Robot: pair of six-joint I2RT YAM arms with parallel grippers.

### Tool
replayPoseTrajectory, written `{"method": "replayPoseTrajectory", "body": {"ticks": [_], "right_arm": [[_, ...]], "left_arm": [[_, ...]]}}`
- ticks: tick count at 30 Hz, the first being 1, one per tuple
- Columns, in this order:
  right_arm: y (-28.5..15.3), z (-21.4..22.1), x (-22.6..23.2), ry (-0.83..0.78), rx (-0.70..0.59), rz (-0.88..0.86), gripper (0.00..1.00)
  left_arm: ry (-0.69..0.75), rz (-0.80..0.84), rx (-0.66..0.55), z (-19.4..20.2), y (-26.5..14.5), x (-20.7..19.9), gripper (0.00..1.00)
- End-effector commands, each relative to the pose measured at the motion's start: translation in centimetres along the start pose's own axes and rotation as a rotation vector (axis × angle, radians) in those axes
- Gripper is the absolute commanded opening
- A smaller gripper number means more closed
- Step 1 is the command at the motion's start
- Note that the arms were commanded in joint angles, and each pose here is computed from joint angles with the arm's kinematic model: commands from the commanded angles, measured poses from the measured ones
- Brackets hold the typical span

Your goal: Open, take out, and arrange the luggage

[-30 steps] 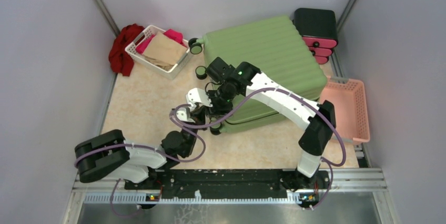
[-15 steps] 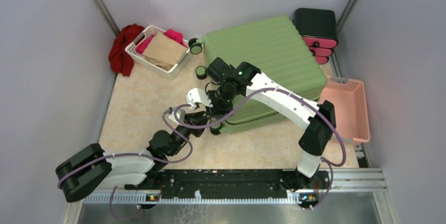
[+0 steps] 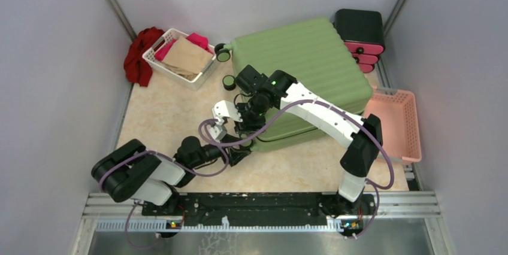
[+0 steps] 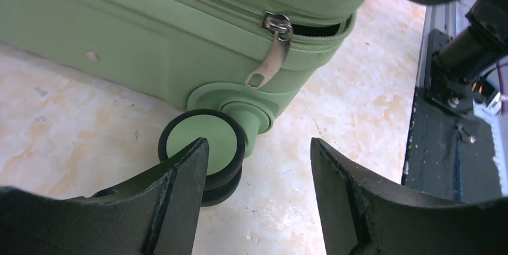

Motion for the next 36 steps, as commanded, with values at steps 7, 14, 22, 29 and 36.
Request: {"method": "replayPoseTrajectory", "body": {"ticks": [7,14,22,29,36], "right_arm": [[-3.6,-1.9,2.4,-0.012,-0.119,-0.026,0.0],[-3.5,-2.0,2.4,-0.012,-0.117,-0.03,0.0],[-3.4,-1.9,2.3,-0.009,-0.113,-0.032,0.0],[-3.3,-1.9,2.3,-0.009,-0.111,-0.032,0.0],[-3.2,-1.9,2.2,-0.007,-0.107,-0.032,0.0]], "left_arm": [[0.312,0.022,-0.119,-2.3,1.6,1.5,0.71],[0.337,0.057,-0.158,-2.7,2.7,2.1,0.67],[0.301,0.205,-0.221,-2.6,3.1,1.0,0.56],[0.288,0.201,-0.224,-2.6,3.6,1.4,0.55],[0.316,0.244,-0.268,-4.2,3.6,0.8,0.53]]}}
Point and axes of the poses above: each gripper's point midway between its finger pads, its own y axis out along the fingers, its own x axis along the line the jaws close on, z = x × y, the point moved 4 cm from there along -y, back along the fingers, and after that the axes turned 11 degrees about y, right-handed, at the moved point
